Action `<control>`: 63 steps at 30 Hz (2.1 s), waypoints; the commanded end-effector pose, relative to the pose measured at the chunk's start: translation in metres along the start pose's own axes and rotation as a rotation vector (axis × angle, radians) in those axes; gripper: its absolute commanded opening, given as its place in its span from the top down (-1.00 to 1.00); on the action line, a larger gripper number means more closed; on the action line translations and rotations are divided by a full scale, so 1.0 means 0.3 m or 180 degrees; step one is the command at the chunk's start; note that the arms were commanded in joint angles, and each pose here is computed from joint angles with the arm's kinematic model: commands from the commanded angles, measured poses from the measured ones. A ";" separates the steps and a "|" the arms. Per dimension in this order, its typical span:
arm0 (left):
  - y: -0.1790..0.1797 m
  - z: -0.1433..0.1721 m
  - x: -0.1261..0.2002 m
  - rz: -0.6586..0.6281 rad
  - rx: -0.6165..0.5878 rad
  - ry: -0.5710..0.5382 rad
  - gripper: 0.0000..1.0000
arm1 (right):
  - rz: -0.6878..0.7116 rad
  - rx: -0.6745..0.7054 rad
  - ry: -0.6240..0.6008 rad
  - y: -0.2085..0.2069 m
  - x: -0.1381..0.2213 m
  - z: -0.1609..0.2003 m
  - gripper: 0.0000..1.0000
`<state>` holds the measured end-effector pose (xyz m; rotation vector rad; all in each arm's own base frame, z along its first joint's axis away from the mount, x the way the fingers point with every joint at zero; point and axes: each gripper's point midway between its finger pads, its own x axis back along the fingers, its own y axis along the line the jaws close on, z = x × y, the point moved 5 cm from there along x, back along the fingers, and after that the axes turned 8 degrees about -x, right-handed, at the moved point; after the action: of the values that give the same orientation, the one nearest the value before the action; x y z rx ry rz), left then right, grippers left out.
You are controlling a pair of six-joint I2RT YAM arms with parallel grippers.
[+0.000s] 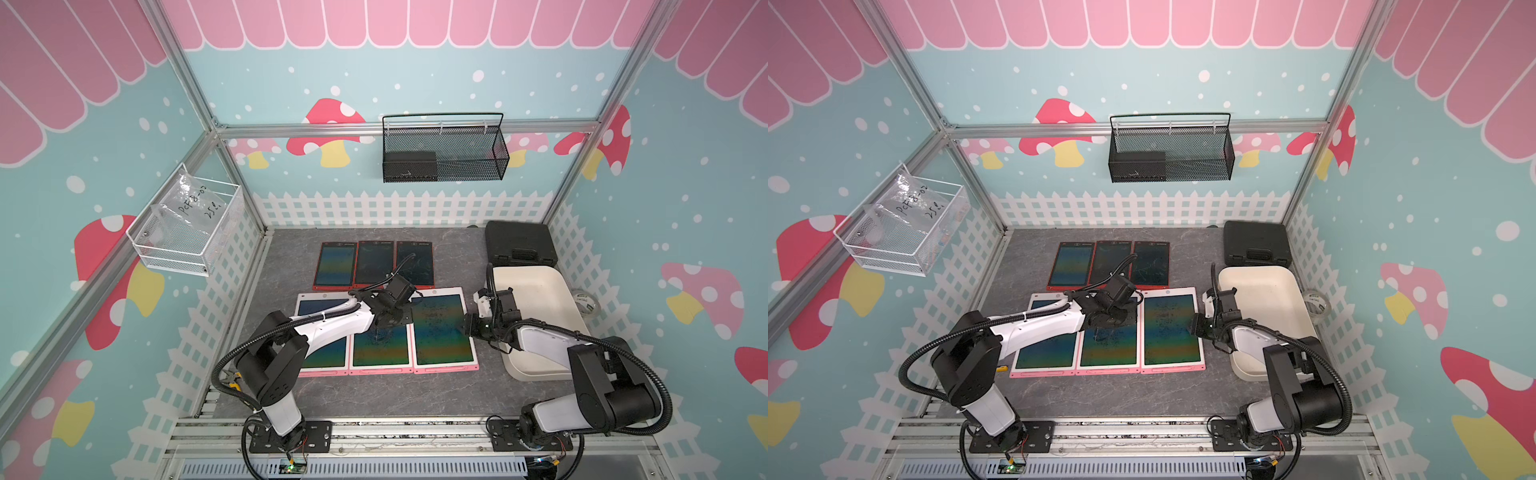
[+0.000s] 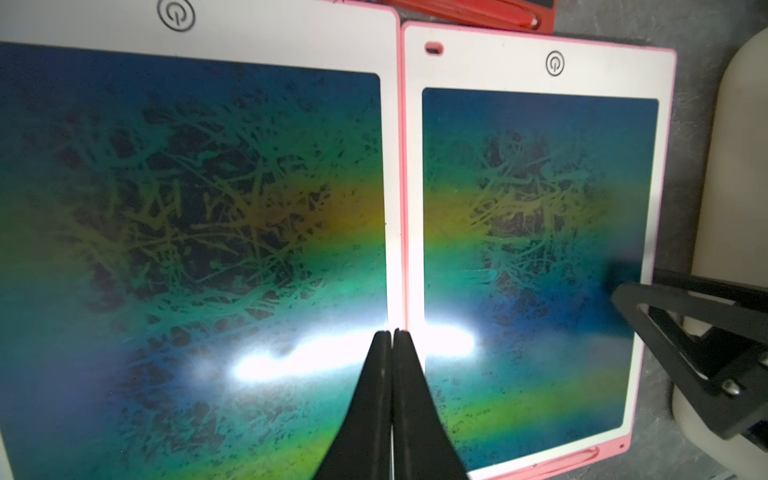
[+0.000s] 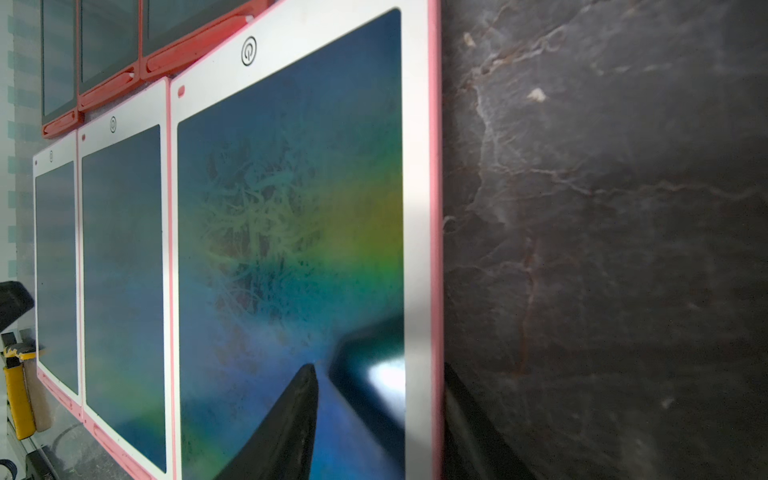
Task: Take out the writing tablet from the storage box
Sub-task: Place the writing tablet at the center of the board, then reset both arms
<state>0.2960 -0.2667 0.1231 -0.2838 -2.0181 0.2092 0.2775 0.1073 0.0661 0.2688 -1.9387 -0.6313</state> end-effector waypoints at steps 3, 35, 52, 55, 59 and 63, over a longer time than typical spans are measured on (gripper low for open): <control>0.037 -0.011 0.013 -0.0013 0.0048 -0.0031 0.88 | 0.0183 -0.0029 0.0187 -0.037 -0.024 0.030 -0.03; 0.592 -0.127 0.744 -0.1625 0.0241 -0.2592 -0.75 | 0.0232 0.1100 -0.2962 0.232 0.634 -0.310 -0.87; 0.654 -0.052 0.549 -0.2004 -0.0842 -0.2999 -0.99 | 0.1381 0.1549 -0.3703 0.006 0.559 -0.239 -0.97; 0.715 -0.039 0.509 -0.2016 -0.0706 -0.3104 -0.99 | 0.1396 0.1481 -0.3885 -0.034 0.544 -0.208 -0.97; 0.772 -0.057 0.425 -0.1687 -0.0631 -0.3081 -0.99 | 0.1319 0.1650 -0.3816 -0.031 0.508 -0.201 -0.97; 0.786 -0.093 0.347 -0.1623 -0.0803 -0.3037 -0.99 | 0.1364 0.1529 -0.3895 -0.076 0.482 -0.175 -0.97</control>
<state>0.2868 0.0023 0.1416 0.3700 -2.8237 -0.3058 0.2643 0.0110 0.1744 -0.2907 -3.0862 0.0726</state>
